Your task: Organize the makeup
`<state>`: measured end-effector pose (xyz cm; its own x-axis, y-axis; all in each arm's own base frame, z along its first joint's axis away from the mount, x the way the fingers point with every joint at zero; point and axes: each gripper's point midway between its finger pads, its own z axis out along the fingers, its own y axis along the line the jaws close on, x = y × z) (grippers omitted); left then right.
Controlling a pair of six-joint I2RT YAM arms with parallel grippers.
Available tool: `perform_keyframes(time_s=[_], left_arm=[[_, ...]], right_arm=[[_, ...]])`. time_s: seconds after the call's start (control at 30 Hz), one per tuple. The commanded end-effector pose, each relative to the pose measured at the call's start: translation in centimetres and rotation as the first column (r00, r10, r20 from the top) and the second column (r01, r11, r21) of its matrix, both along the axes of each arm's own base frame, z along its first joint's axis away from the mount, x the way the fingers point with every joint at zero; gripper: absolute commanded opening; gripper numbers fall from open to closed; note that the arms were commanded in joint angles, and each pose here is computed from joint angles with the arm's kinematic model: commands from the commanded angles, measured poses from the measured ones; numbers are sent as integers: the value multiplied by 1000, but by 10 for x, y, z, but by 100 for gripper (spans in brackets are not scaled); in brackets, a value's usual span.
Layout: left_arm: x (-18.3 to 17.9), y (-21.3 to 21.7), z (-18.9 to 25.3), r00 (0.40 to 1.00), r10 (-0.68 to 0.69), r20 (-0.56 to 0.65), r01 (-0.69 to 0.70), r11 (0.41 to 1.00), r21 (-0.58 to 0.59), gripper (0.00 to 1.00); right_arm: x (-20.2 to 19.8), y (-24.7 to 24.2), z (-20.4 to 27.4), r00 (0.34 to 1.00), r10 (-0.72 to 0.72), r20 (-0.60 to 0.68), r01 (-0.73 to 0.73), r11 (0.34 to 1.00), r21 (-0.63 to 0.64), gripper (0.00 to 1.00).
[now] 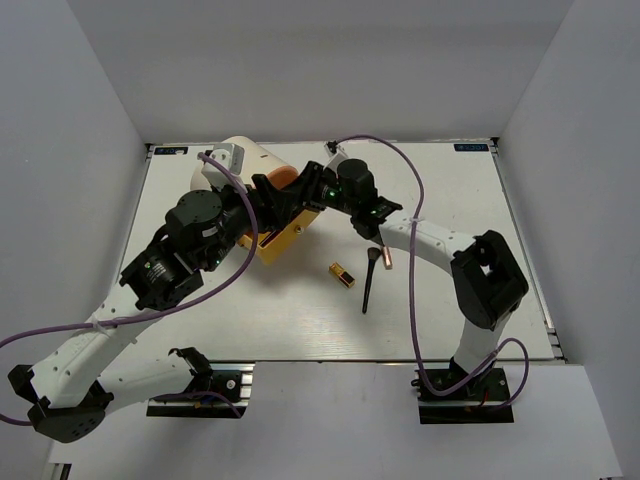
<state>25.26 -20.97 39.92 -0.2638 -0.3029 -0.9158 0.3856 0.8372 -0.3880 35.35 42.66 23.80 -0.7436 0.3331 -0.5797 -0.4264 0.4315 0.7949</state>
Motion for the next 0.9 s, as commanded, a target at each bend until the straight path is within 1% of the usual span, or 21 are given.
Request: perform_keyframes(time_s=[0.0, 0.13, 0.17, 0.27, 0.3, 0.33, 0.37, 0.4, 0.43, 0.47, 0.53, 0.57, 0.6, 0.63, 0.67, 0.7, 0.73, 0.77, 0.8, 0.83, 0.87], left_arm=[[-6, -1, 4, 1000, -23, 5, 23, 1000, -15, 73], [-6, -13, -3, 997, -69, -23, 69, 998, 7, 72], [-2, -21, -10, 995, -85, -47, 86, 996, 25, 72], [0, -44, -23, 982, -161, -96, 166, 985, 46, 70], [5, -56, -34, 975, -183, -123, 191, 980, 58, 68], [6, -63, -40, 969, -205, -139, 215, 975, 62, 60], [0, -76, -45, 954, -259, -154, 270, 961, 55, 55], [2, -84, -52, 946, -278, -167, 291, 955, 54, 50], [6, -94, -70, 934, -292, -206, 312, 948, 69, 35], [5, -102, -78, 917, -326, -229, 348, 935, 65, 29], [2, -126, -109, 874, -381, -301, 423, 902, 87, 21], [3, -134, -119, 857, -404, -320, 452, 888, 88, 16], [2, -143, -127, 844, -419, -336, 473, 876, 94, 16], [4, -156, -148, 822, -426, -377, 496, 861, 109, 16], [5, -163, -156, 806, -444, -391, 521, 846, 113, 22], [2, -170, -166, 790, -455, -410, 541, 833, 118, 29], [3, -182, -188, 767, -456, -450, 563, 815, 134, 37], [5, -187, -198, 757, -460, -465, 574, 807, 136, 58], [0, -194, -210, 734, -469, -491, 596, 791, 136, 62], [-2, -202, -235, 707, -458, -538, 614, 775, 148, 65], [2, -206, -241, 700, -449, -555, 619, 770, 157, 68]], right_arm=[[9, -17, 60, 981, -41, 190, 29, 998, 64, 52], [24, -41, 85, 948, -84, 307, 69, 996, 59, 51], [32, -55, 93, 923, -102, 370, 95, 995, 38, 46], [41, -80, 98, 890, -133, 435, 162, 986, -30, 36], [58, -104, 83, 872, -184, 454, 250, 964, -88, 19], [61, -118, 84, 859, -216, 465, 295, 950, -104, 7], [72, -140, 76, 850, -260, 458, 356, 925, -135, 0], [82, -166, 55, 848, -291, 444, 418, 882, -220, 0], [81, -178, 47, 851, -281, 444, 424, 866, -265, 0], [86, -197, 37, 851, -280, 443, 439, 843, -311, 0], [83, -232, 8, 873, -231, 428, 423, 798, -431, 0], [79, -240, -1, 884, -217, 413, 410, 784, -466, 4], [68, -248, -21, 918, -194, 345, 361, 770, -527, 9], [67, -267, -30, 923, -192, 333, 357, 751, -556, 13], [64, -273, -38, 935, -186, 303, 334, 748, -573, 18], [57, -287, -54, 956, -186, 227, 288, 750, -595, 18], [53, -291, -61, 965, -186, 184, 260, 757, -599, 21], [49, -294, -69, 973, -185, 135, 229, 764, -603, 22], [40, -301, -86, 982, -184, 38, 169, 775, -608, 21], [40, -308, -88, 982, -190, 15, 160, 782, -602, 20], [39, -313, -89, 982, -188, -13, 144, 795, -589, 19]])
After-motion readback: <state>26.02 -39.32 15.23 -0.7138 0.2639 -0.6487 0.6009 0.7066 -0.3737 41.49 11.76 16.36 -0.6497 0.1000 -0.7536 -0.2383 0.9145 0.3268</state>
